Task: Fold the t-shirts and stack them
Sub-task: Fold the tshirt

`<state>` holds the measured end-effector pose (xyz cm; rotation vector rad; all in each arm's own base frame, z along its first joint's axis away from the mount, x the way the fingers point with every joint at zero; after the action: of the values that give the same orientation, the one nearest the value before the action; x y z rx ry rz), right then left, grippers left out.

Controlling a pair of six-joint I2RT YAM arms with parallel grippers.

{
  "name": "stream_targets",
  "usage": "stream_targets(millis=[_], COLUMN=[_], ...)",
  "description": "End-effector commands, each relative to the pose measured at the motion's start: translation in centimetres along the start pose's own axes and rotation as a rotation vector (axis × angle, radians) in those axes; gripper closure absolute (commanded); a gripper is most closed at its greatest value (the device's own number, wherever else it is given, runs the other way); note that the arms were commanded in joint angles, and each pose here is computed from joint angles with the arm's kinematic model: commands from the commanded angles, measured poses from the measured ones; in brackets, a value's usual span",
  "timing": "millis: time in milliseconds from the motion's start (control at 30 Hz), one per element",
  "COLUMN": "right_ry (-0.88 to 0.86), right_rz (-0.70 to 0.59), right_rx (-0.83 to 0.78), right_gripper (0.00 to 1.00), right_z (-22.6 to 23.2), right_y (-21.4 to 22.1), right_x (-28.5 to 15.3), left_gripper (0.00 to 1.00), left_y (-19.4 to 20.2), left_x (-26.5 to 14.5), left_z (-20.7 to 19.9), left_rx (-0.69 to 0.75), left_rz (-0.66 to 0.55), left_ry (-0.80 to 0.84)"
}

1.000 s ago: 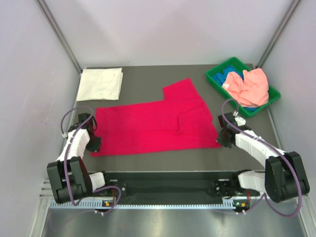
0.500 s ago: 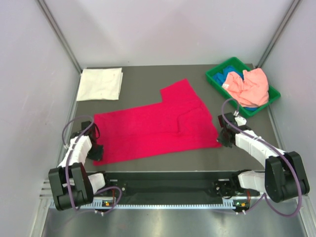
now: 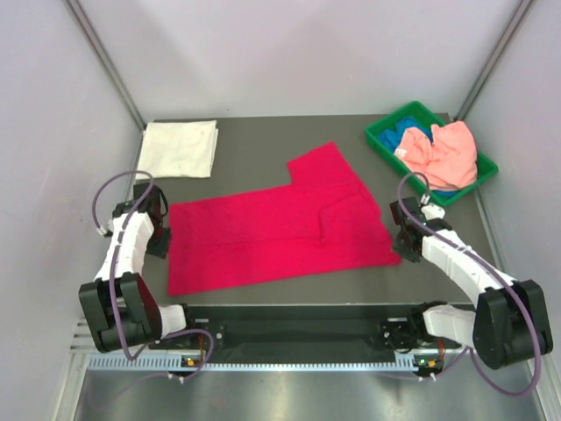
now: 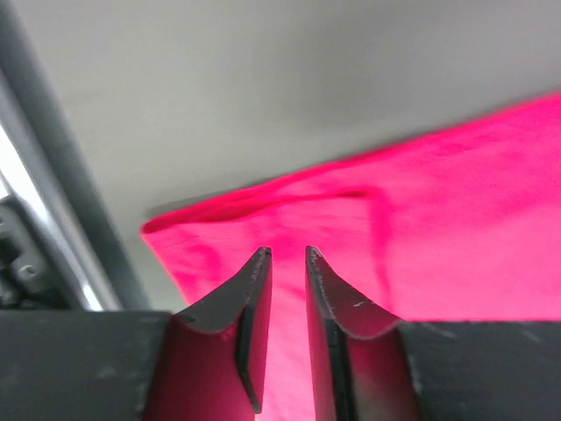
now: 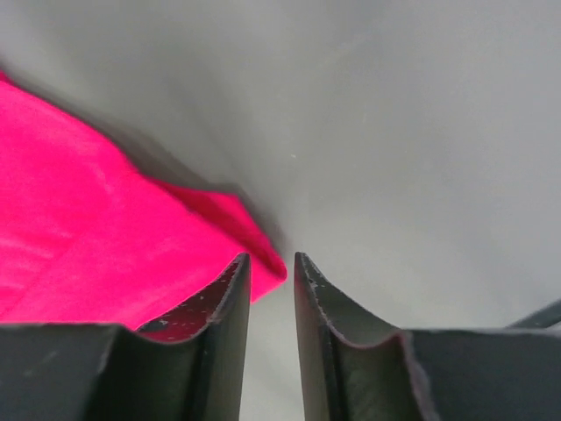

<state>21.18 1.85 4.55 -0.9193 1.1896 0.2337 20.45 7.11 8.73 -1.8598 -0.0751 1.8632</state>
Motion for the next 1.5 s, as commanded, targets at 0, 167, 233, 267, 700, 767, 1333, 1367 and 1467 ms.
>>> stream_targets(millis=[0,167,233,267,700,767,1333,1367,1467], right_ry=[-0.032,-0.247,-0.366,-0.485,-0.788,-0.765,-0.674,-0.712,-0.774], right_rz=[-0.095,-0.093,-0.078,-0.065,0.036,0.041,-0.183,-0.206,-0.268], right_rx=[-0.004,-0.079,-0.157,-0.226,-0.549,-0.564,-0.577,-0.568,-0.537], right_gripper=[0.72,0.71,0.71,0.71,0.71,0.71,0.71,0.69,0.61], right_z=[1.1,6.1,8.8,11.0,23.0,23.8,27.0,27.7,30.2], right_y=[-3.7,-5.4,-5.6,-5.3,-0.1,1.5,-0.9,-1.8,-5.8], right_x=[-3.0,-5.0,-5.6,-6.4,-6.1,-5.6,-6.9,-7.7,-9.8], left_gripper=[0.71,0.69,0.68,0.68,0.70,0.70,0.69,0.69,0.69], left_y=[-2.0,-1.0,-1.2,-1.0,-0.7,-1.3,-5.8,-5.5,-4.3], left_x=[-2.4,-2.5,-1.7,-0.4,7.0,6.9,-2.0,-2.5,-4.5], left_z=[-2.6,-8.6,-9.6,-9.9,-13.1,-13.5,-19.8,-20.3,-22.0], left_rx=[0.017,0.151,0.176,0.191,0.287,0.294,0.364,0.383,0.457], left_rz=[-0.083,-0.059,-0.063,-0.042,0.098,0.077,0.006,0.020,0.051], left_ry=[0.143,0.471,0.482,0.442,0.209,0.208,0.553,0.597,0.770])
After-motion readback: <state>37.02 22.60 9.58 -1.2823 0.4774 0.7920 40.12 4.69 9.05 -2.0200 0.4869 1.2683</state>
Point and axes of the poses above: each gripper's point midway between its finger pads, its own x axis out along the fingers, its own z axis along the line the jaws close on, y = z × x, the point moved 1 cm from there along -x, back along the fingers, and after that the axes turned 10 degrees about x, right-handed, at the moved point
